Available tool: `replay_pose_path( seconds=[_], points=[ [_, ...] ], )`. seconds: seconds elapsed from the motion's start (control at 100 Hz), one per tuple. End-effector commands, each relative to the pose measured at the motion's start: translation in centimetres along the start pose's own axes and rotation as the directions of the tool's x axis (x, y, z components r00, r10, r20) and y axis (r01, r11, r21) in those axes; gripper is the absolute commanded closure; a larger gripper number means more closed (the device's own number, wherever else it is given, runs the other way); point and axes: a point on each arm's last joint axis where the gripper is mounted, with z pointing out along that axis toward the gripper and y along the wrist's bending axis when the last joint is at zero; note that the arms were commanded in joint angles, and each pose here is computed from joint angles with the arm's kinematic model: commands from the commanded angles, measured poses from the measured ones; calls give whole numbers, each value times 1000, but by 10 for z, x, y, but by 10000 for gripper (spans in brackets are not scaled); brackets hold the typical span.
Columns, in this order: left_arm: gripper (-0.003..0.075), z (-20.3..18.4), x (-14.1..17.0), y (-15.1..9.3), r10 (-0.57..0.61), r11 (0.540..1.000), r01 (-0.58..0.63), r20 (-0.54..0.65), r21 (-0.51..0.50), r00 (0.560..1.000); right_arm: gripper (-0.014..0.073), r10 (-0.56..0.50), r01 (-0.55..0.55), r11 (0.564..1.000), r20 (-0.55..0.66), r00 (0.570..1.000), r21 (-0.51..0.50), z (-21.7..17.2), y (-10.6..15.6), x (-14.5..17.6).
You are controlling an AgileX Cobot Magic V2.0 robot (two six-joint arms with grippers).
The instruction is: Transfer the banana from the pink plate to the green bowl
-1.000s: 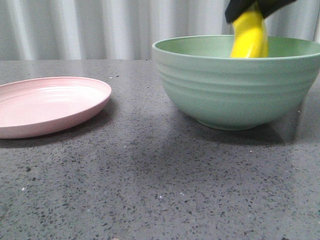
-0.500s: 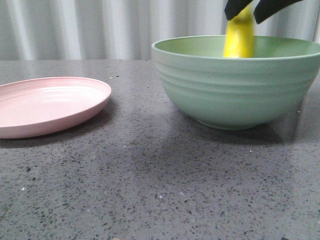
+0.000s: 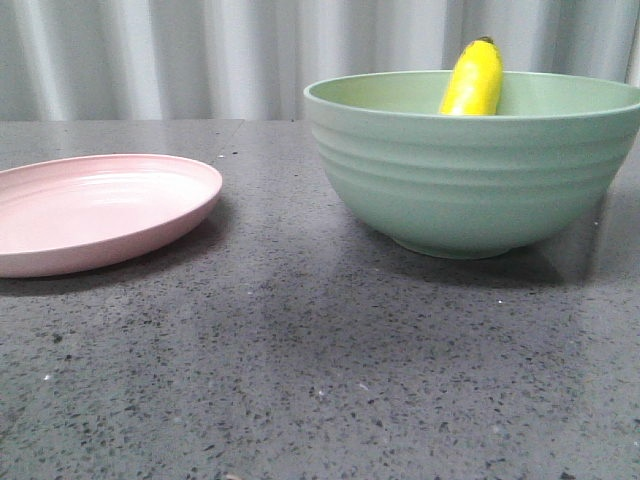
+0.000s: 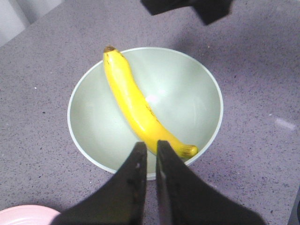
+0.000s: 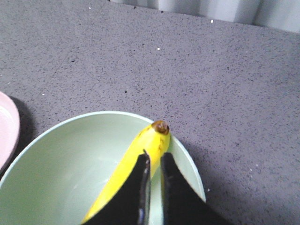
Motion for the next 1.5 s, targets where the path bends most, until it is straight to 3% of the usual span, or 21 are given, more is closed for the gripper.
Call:
replay_pose_path(
  seconds=[0.0, 0.28, 0.69, 0.85, 1.0, 1.49],
  points=[
    [741, -27, -16, -2, -20, 1000, 20, 147, 1, 989, 663, -16, 15, 1000, 130, 991, 10, -28, -1, -5],
    [741, -67, 8, -5, -3, 999, 14, 314, -33, 949, 663, -22, 19, 1000, 322, 947, 11, -76, -2, 52],
    [741, -99, 126, -12, -29, 996, 68, 544, -52, 839, 663, -65, 52, 998, 494, 867, 41, -110, -5, 154],
    [741, -102, 166, -15, -37, 995, 81, 578, -50, 815, 663, -67, 51, 998, 539, 840, 45, -120, -6, 182],
    [741, -107, 185, -16, -35, 996, 80, 598, -50, 801, 663, -66, 48, 998, 536, 842, 47, -125, -7, 197],
    [741, -88, 209, -17, -43, 995, 82, 530, -51, 847, 663, -64, 47, 998, 528, 847, 45, -124, -7, 200]
  ],
)
